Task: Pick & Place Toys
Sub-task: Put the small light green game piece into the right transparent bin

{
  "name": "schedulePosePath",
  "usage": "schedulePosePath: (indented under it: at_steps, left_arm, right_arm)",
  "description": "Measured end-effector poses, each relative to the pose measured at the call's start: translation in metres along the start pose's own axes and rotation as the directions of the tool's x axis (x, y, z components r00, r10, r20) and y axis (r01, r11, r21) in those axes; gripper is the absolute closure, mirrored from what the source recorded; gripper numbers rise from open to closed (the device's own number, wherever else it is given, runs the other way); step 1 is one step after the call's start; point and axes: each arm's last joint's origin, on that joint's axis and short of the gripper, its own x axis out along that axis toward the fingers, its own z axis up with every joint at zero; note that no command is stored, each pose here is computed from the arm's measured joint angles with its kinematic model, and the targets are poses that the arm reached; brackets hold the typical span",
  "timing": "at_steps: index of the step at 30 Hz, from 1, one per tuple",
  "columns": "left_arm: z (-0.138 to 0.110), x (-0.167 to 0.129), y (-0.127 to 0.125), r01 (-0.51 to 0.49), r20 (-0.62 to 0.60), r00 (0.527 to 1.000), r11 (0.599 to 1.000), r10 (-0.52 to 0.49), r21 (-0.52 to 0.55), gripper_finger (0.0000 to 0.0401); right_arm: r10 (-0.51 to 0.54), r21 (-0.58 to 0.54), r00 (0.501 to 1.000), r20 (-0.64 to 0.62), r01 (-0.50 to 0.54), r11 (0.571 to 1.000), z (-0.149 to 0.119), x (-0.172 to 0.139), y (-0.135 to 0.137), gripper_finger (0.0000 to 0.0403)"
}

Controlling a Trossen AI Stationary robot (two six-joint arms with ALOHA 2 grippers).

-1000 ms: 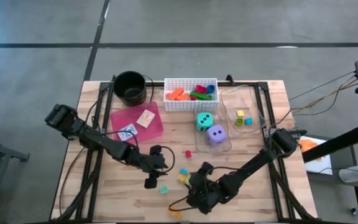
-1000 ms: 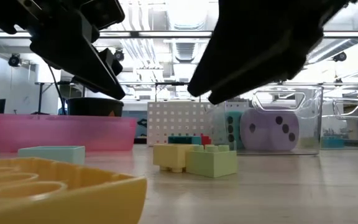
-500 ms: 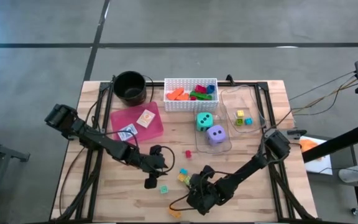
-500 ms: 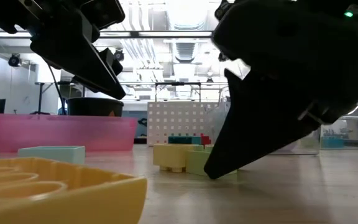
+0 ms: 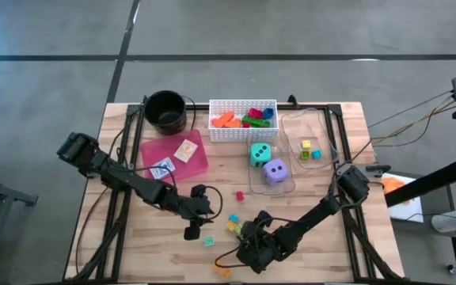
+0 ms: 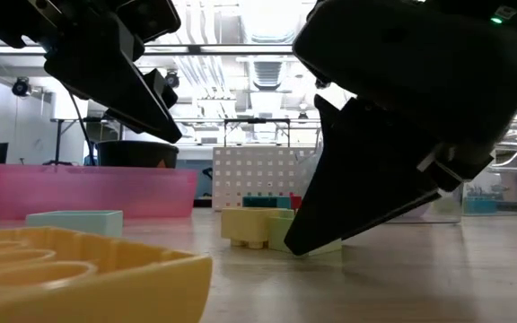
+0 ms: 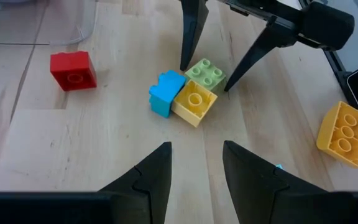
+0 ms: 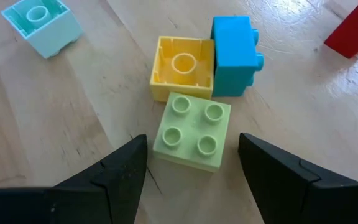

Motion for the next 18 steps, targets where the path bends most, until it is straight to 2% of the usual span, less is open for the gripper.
schedulePosePath:
  at_steps: [11,18]
  left_arm:
    - [0.0003,0.0,-0.0001,0.001,0.003,1.0,1.0,-0.001,0.0,0.0252]
    - [0.0003,0.0001,-0.0001,0.001,0.003,1.0,1.0,-0.001,0.0,0.0252]
  right_arm:
    - [-0.011,0.005,1.0,-0.005,0.011,1.0,0.0027,0.0037,-0.0031,0.0153]
    - [-0.022,0.003,1.0,-0.021,0.022,1.0,0.0052,0.0068,-0.0062,0.0214]
